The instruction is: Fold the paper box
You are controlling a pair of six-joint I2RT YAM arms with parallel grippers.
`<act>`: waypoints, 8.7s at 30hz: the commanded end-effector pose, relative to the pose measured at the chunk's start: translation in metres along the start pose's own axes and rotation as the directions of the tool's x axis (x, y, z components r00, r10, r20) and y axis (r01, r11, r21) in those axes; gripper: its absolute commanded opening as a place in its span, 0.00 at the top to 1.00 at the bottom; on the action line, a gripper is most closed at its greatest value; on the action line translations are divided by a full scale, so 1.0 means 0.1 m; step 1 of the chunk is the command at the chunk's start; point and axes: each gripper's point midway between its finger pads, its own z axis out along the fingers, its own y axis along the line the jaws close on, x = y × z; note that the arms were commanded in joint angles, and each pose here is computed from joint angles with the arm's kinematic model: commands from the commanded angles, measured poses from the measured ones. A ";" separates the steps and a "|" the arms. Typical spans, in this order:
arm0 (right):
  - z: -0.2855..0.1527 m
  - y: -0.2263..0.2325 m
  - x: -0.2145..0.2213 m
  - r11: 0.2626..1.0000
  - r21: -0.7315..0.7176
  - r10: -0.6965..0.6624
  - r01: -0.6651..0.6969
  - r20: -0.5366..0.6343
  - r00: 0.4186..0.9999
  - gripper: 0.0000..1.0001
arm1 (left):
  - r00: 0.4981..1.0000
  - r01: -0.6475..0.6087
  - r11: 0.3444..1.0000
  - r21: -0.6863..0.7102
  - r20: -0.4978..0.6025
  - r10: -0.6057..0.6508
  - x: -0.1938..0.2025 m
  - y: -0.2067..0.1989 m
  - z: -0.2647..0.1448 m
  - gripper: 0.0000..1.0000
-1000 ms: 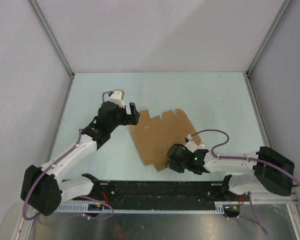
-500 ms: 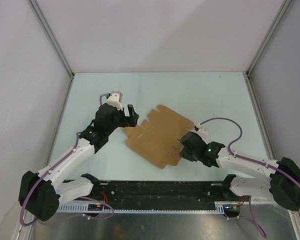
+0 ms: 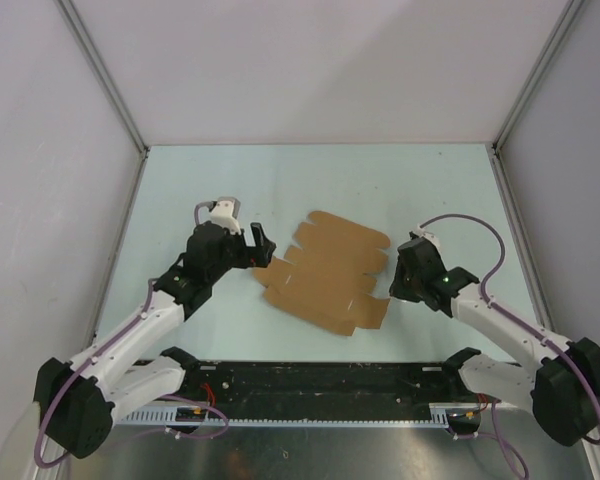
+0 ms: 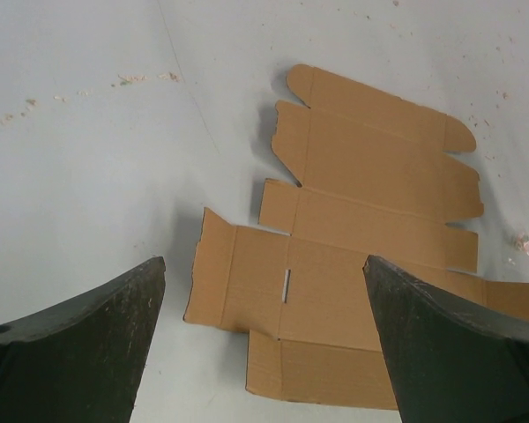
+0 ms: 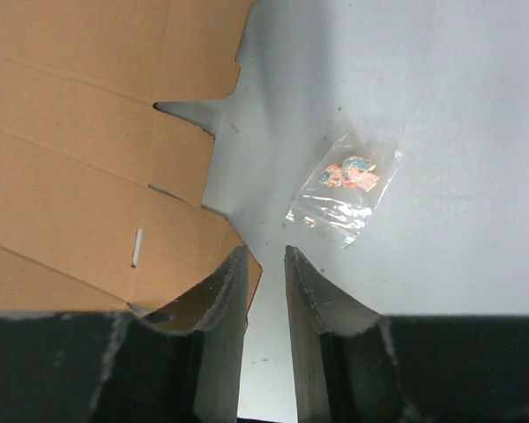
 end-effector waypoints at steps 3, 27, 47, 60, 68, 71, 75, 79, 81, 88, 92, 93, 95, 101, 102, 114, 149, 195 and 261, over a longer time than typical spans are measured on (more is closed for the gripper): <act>-0.10 0.12 -0.21 0.996 -0.030 -0.087 0.087 0.007 0.996 0.63 | 0.999 0.044 0.998 0.033 0.006 -0.044 0.07 -0.06 -0.10 0.01; 0.41 1.62 -0.73 0.833 -0.480 -0.291 0.276 0.044 0.956 0.92 | 0.939 0.286 0.921 0.266 -0.272 -0.213 1.23 -0.91 -0.91 0.19; 0.25 1.30 -0.25 0.978 -0.178 -0.121 0.107 -0.069 0.990 0.63 | 0.970 0.221 0.972 0.080 -0.120 -0.211 1.06 -0.69 -0.69 0.14; -0.53 1.26 0.52 0.914 -0.209 0.344 -0.348 -0.058 0.937 0.34 | 0.976 0.200 0.979 -0.047 -0.081 -0.203 1.03 -0.08 -0.31 0.15; -0.53 0.96 0.83 0.857 -0.127 0.502 -0.499 -0.015 0.865 0.38 | 0.977 0.189 0.981 0.036 -0.110 -0.184 1.21 -0.17 -0.27 0.15; -0.55 0.94 0.94 0.833 -0.113 0.542 -0.541 -0.023 0.840 0.36 | 0.980 0.177 0.983 0.043 -0.097 -0.173 1.21 -0.15 -0.25 0.14; -0.48 0.91 1.10 0.818 -0.103 0.565 -0.565 -0.034 0.824 0.32 | 0.982 0.168 0.985 0.046 -0.091 -0.164 1.24 -0.14 -0.23 0.13; -0.39 0.91 1.18 0.776 -0.104 0.619 -0.622 -0.060 0.783 0.31 | 0.983 0.160 0.987 0.032 -0.092 -0.157 1.27 -0.11 -0.19 0.13; -0.36 0.90 1.20 0.764 -0.105 0.635 -0.637 -0.059 0.770 0.32 | 0.983 0.163 0.986 0.031 -0.087 -0.160 1.27 -0.10 -0.17 0.13; -0.28 0.93 1.17 0.756 -0.117 0.645 -0.644 -0.032 0.763 0.36 | 0.982 0.165 0.986 0.020 -0.093 -0.163 1.30 -0.07 -0.12 0.16; -0.20 0.93 1.20 0.764 -0.107 0.638 -0.637 -0.027 0.769 0.42 | 0.981 0.163 0.986 0.017 -0.109 -0.161 1.37 -0.07 -0.09 0.21; -0.20 0.94 1.20 0.761 -0.106 0.641 -0.640 -0.029 0.767 0.43 | 0.980 0.160 0.987 0.009 -0.119 -0.157 1.40 -0.06 -0.07 0.21; -0.17 0.94 1.21 0.764 -0.099 0.638 -0.637 -0.030 0.769 0.45 | 0.981 0.158 0.987 0.013 -0.119 -0.155 1.40 -0.07 -0.05 0.23; -0.10 0.92 1.21 0.770 -0.085 0.634 -0.633 -0.015 0.773 0.53 | 0.981 0.152 0.988 0.007 -0.127 -0.150 1.41 -0.08 0.01 0.27; -0.10 0.92 1.21 0.770 -0.084 0.633 -0.632 -0.014 0.774 0.53 | 0.981 0.153 0.988 0.010 -0.126 -0.150 1.40 -0.10 0.02 0.27; 0.01 0.78 1.11 0.800 -0.058 0.600 -0.598 0.053 0.798 0.67 | 0.980 0.149 0.989 -0.002 -0.131 -0.148 1.38 -0.13 0.15 0.33; -0.06 0.81 0.88 0.840 -0.114 0.539 -0.530 0.077 0.838 0.90 | 0.982 0.073 0.996 0.052 -0.181 -0.062 1.37 -0.26 0.23 0.57; 0.01 1.29 0.94 0.931 -0.187 0.320 -0.313 0.007 0.948 0.65 | 0.956 -0.006 0.980 0.198 -0.286 0.063 1.66 -0.77 0.02 0.59; -0.66 0.23 0.54 0.935 -0.002 0.348 -0.356 0.220 0.912 0.46 | 0.995 0.038 0.997 -0.066 -0.093 -0.044 0.82 0.02 -0.25 0.25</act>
